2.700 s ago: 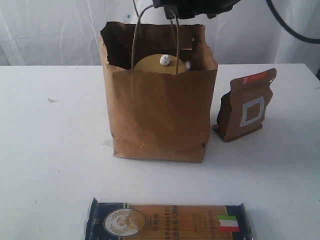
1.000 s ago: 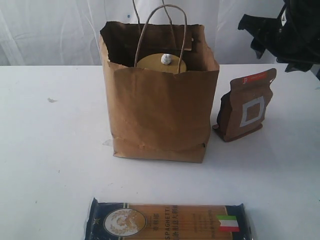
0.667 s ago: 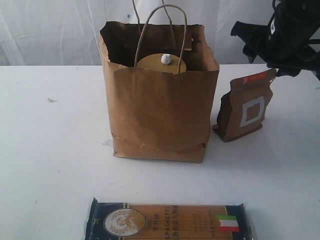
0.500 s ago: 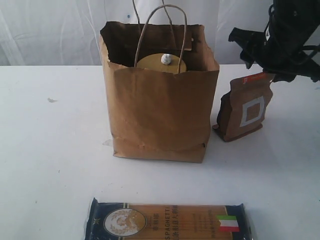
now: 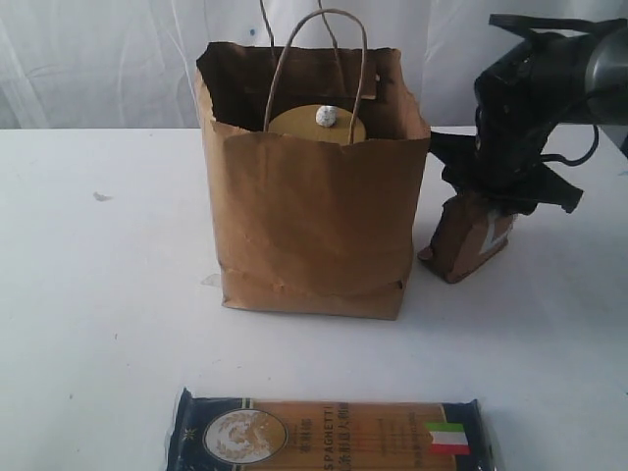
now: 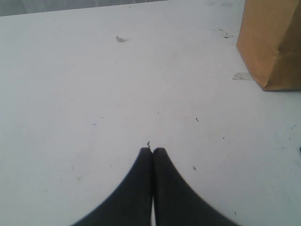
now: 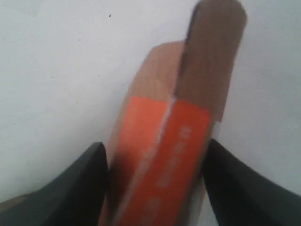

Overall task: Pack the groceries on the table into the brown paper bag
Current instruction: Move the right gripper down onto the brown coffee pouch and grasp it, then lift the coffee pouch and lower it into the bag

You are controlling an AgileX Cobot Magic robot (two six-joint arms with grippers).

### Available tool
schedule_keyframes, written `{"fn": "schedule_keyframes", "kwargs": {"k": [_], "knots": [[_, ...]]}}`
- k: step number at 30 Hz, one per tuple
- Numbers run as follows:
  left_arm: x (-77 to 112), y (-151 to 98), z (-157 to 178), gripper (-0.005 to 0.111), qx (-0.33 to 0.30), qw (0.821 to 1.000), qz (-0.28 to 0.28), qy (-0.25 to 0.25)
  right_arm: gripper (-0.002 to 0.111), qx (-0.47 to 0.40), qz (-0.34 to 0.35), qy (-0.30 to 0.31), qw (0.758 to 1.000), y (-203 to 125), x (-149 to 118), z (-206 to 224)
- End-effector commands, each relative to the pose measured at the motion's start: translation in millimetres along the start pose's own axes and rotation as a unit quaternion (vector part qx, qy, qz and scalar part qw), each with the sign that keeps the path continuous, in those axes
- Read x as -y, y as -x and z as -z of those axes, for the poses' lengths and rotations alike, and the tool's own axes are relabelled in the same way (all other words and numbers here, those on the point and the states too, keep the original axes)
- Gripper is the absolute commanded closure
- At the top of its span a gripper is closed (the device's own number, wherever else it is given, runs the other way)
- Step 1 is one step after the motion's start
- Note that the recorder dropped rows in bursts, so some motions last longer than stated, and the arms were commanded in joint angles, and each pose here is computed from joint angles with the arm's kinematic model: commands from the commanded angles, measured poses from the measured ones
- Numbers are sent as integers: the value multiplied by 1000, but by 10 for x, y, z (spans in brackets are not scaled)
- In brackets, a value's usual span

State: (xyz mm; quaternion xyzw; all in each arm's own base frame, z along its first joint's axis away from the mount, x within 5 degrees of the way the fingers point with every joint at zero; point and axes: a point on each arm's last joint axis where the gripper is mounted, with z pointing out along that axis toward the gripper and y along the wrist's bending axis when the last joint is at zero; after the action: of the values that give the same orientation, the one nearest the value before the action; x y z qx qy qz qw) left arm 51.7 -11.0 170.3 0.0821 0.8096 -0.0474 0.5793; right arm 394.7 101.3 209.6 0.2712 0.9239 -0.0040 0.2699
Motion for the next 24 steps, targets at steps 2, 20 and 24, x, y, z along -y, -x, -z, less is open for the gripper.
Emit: {"fn": "schedule_keyframes", "kwargs": {"k": [2,20,24], "knots": [[-1,-12,-2,107,0,1000,0,1,104,3,76,0,997,20,22,-33],[-1,-12,-2,107,0,1000,0,1,108,267,287,129,911,559,315,2036],[-1,-12,-2,107,0,1000,0,1,108,334,321,189,866,509,304,2562]]}}
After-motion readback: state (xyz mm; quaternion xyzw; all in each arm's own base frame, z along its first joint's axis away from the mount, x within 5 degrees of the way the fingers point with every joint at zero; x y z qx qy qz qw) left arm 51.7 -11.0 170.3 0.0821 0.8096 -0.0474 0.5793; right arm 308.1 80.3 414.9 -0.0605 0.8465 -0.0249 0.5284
